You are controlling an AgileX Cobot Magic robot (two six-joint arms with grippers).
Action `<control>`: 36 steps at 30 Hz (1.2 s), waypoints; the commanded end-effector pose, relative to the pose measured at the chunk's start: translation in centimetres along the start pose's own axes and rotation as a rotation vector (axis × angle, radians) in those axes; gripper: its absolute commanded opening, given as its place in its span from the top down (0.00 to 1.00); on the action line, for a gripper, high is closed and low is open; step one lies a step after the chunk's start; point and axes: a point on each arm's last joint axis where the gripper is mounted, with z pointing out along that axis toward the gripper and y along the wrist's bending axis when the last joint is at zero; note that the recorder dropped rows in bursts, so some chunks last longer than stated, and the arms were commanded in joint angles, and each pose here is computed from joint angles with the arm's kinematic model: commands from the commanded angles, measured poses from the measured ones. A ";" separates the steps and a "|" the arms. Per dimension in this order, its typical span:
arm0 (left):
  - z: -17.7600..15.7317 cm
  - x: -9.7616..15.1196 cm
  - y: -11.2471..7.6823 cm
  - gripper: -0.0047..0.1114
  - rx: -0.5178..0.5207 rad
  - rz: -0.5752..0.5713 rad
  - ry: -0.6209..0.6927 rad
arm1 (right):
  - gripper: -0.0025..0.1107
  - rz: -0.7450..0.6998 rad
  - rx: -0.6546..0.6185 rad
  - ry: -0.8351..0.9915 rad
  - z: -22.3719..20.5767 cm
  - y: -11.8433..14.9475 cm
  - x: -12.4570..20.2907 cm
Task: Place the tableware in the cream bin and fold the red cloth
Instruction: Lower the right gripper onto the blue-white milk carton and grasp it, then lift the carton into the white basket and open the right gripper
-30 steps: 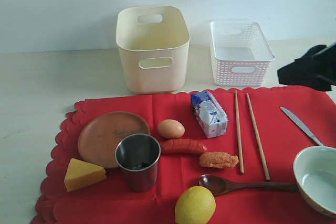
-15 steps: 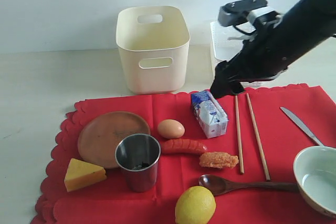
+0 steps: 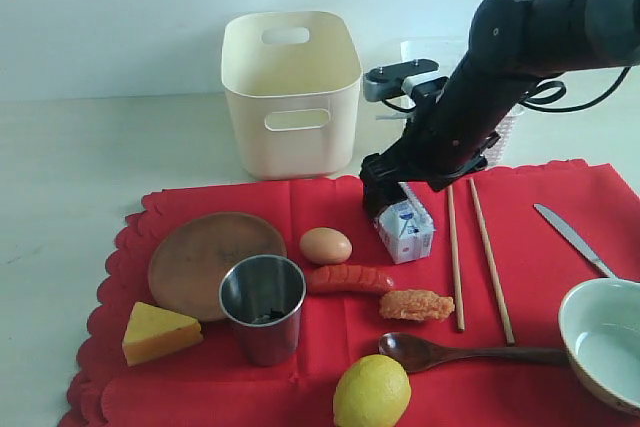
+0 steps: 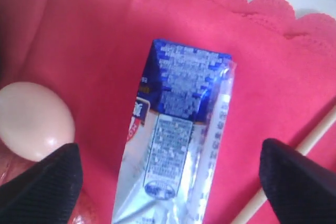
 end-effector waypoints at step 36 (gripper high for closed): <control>-0.1 -0.3 -0.1 0.96 0.008 -0.005 -0.024 | 0.98 0.109 0.202 -0.454 -13.7 -3.5 -5.9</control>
